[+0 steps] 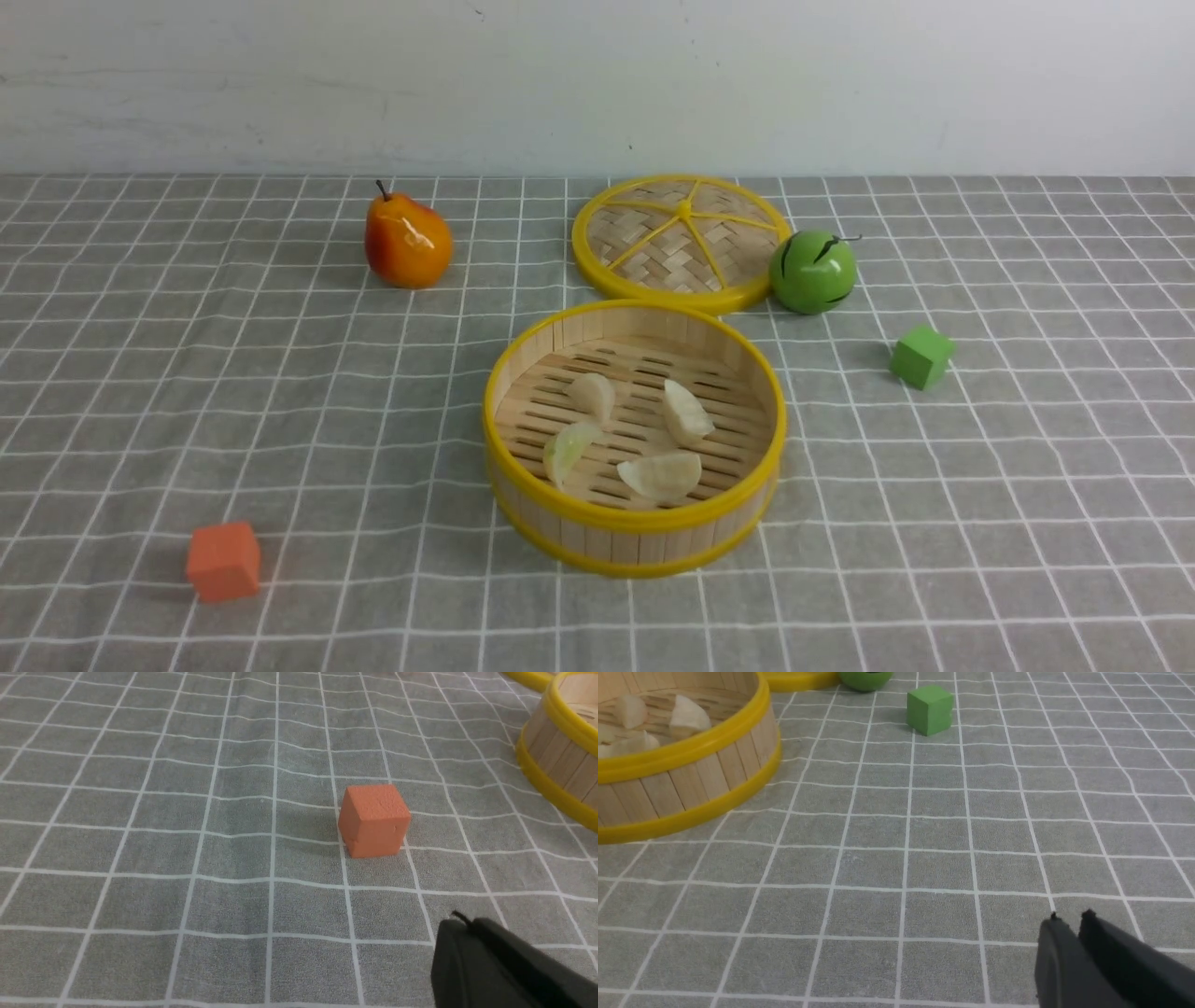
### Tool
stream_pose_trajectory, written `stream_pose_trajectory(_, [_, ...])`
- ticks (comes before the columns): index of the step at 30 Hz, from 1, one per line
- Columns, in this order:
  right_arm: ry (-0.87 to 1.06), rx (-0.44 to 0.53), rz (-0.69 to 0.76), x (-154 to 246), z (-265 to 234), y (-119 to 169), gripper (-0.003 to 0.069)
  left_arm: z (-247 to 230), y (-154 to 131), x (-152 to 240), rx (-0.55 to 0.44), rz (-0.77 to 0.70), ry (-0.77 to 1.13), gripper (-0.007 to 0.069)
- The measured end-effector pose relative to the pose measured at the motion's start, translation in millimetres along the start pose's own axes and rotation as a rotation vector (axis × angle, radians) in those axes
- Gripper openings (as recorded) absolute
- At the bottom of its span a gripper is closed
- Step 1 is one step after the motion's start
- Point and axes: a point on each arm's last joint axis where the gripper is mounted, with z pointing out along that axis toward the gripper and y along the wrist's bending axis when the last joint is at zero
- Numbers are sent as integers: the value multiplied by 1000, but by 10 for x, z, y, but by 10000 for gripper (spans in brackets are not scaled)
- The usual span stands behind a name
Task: Put the dumplings into the steamer on the table with the grey tablecloth.
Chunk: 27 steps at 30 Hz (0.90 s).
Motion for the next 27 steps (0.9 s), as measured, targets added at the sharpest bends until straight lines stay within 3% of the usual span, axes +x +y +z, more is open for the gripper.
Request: stream_pose_trajectory(27, [0, 0, 0, 0, 0, 0, 95, 0, 0, 2, 0, 3, 2, -14])
